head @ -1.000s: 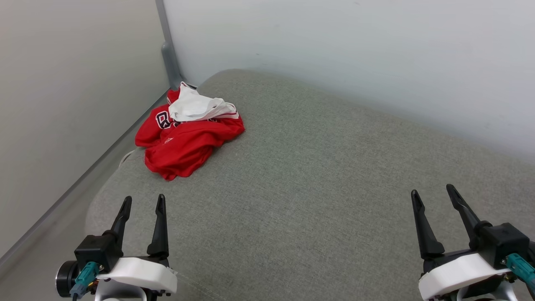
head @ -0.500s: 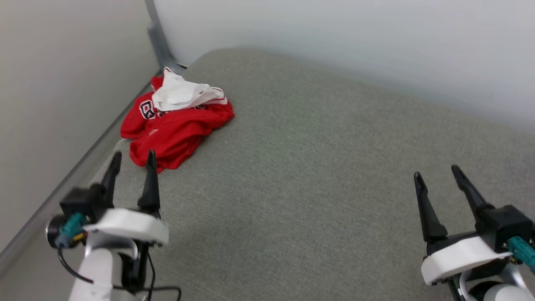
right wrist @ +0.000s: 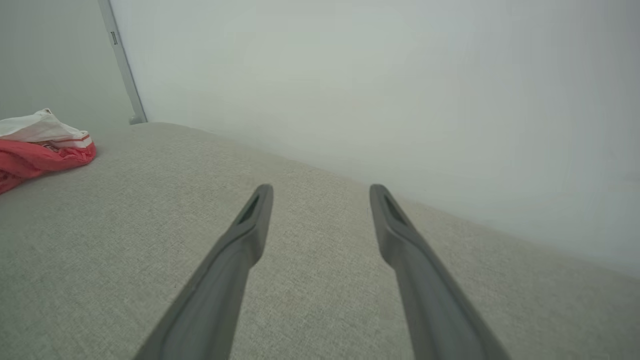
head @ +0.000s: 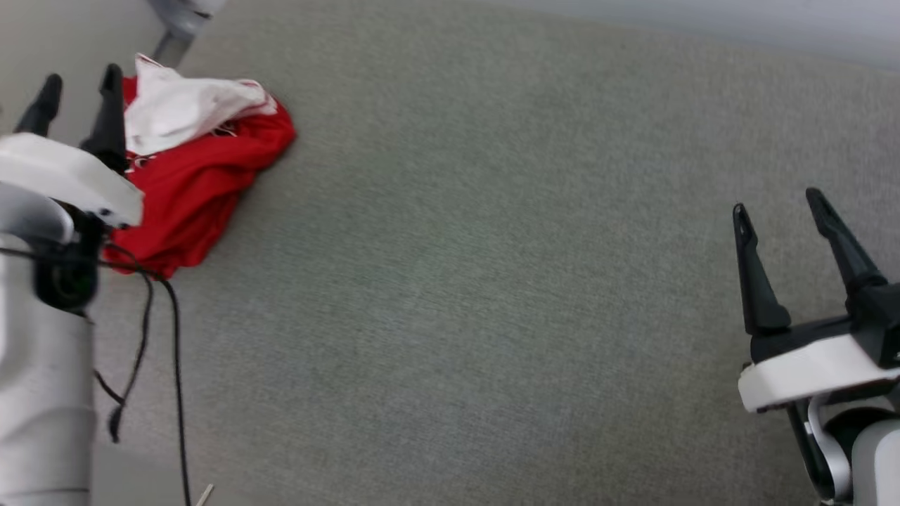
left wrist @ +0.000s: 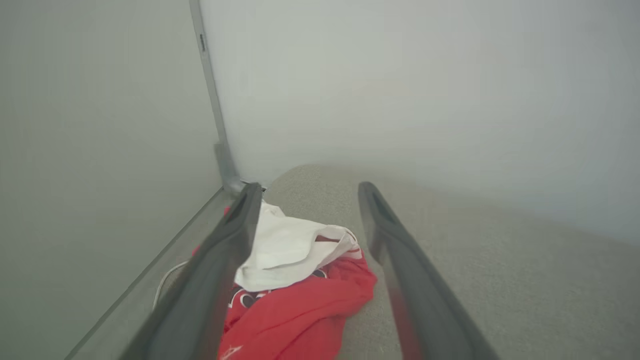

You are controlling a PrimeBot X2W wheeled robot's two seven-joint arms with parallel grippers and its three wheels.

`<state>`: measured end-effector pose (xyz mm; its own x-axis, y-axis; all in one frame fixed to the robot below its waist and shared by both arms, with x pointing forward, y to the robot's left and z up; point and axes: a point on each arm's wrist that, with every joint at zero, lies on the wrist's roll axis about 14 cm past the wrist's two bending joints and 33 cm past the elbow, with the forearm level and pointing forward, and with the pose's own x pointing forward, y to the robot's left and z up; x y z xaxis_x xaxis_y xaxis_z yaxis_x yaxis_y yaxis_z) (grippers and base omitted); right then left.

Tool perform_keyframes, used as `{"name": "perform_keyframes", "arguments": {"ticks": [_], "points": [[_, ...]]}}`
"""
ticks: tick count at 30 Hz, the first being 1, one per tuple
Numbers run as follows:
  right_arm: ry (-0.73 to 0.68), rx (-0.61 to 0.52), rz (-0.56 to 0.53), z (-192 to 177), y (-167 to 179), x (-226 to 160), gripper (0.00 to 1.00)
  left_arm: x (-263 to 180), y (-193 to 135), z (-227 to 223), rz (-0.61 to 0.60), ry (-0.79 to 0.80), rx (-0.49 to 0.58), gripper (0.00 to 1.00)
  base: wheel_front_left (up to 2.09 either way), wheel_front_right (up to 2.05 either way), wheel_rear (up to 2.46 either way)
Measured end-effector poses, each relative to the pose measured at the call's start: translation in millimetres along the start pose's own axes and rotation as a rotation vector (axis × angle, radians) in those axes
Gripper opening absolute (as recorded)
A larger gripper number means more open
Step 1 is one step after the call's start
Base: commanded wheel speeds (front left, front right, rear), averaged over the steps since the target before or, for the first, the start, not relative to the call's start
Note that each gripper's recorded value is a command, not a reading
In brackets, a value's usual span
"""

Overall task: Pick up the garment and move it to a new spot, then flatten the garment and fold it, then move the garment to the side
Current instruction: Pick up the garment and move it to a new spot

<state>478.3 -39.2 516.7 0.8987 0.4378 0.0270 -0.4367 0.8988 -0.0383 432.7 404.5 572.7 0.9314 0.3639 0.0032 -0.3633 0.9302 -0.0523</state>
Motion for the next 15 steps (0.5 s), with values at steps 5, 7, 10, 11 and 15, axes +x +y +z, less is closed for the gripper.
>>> {"name": "perform_keyframes", "arguments": {"ticks": [5,7,10,11,15], "points": [[0.03,0.006,-0.045,-22.3,-22.1,8.1,1.0,36.6,4.2,-44.0,0.004,0.268,0.012,1.0,0.0,0.0,0.0],[0.046,0.011,-0.061,-32.8,-29.5,10.7,1.0,42.9,6.4,-71.3,0.014,0.402,0.002,1.0,0.0,0.0,0.0],[0.075,0.019,-0.081,-49.5,-38.4,12.1,1.0,44.8,12.1,-110.0,0.037,0.579,-0.011,1.0,0.0,0.0,0.0],[0.084,0.02,-0.087,-54.6,-41.3,12.8,1.0,45.2,14.4,-120.3,0.048,0.623,-0.018,1.0,0.0,0.0,0.0],[0.111,0.025,-0.104,-71.7,-49.8,14.9,1.0,37.0,24.5,-165.4,0.108,0.821,-0.039,1.0,0.0,0.0,0.0]]}}
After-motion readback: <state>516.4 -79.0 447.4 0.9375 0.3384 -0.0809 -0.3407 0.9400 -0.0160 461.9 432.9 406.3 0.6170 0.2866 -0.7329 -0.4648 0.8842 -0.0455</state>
